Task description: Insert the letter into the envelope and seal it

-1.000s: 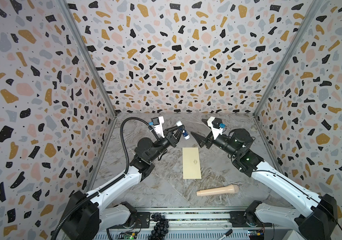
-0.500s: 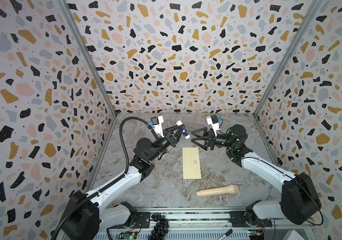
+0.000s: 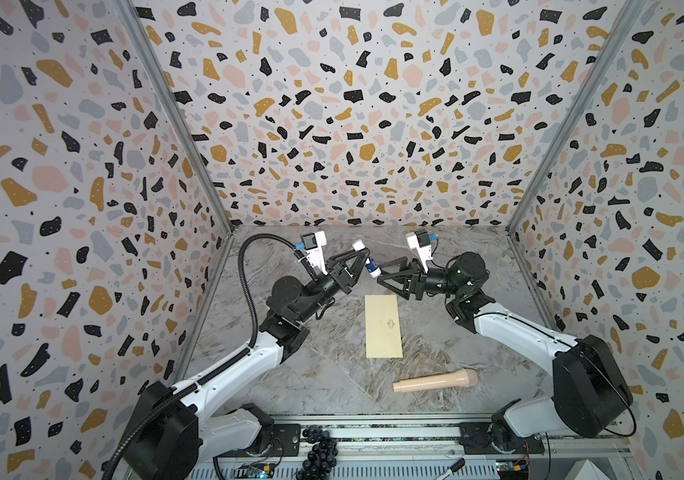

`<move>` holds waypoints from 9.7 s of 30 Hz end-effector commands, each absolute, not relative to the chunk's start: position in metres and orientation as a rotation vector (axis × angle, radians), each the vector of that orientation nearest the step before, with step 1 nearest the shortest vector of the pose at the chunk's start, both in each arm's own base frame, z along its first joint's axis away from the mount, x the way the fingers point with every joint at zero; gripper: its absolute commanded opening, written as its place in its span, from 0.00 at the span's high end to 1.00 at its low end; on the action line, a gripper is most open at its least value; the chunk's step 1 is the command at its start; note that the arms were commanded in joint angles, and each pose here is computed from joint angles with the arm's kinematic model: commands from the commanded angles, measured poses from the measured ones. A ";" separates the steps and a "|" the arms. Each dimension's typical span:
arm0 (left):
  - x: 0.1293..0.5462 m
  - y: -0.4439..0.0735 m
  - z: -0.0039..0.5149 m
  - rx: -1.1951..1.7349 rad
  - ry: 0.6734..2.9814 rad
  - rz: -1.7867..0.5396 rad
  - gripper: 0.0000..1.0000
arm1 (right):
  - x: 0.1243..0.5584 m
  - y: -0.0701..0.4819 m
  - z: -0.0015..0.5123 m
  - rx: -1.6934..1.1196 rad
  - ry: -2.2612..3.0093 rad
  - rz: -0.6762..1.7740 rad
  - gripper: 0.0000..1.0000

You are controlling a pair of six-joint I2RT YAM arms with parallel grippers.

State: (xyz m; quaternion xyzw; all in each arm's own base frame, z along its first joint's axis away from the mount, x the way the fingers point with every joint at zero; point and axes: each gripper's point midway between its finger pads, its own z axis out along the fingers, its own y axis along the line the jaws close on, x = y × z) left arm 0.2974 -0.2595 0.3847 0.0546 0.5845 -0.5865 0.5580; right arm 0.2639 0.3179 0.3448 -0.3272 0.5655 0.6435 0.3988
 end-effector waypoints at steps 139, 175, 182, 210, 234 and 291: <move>0.307 -0.268 0.370 0.192 1.459 -1.238 1.00 | 0.306 0.306 0.378 -0.621 1.480 0.867 1.00; 0.306 -0.265 0.379 0.178 1.436 -1.254 1.00 | 0.285 0.348 0.366 -0.805 1.397 0.308 0.55; 0.301 -0.258 0.399 0.168 1.373 -1.308 1.00 | 0.262 0.325 0.371 -0.882 1.341 0.883 0.21; 0.293 -0.255 0.408 0.159 1.306 -1.395 1.00 | 0.263 0.313 0.371 -0.825 1.311 1.515 0.54; 0.301 -0.256 0.392 0.159 1.365 -1.333 1.00 | 0.290 0.302 0.375 -0.673 1.380 1.306 0.99; 0.304 -0.255 0.389 0.149 1.381 -1.305 1.00 | 0.255 0.342 0.367 -0.807 1.259 0.176 0.50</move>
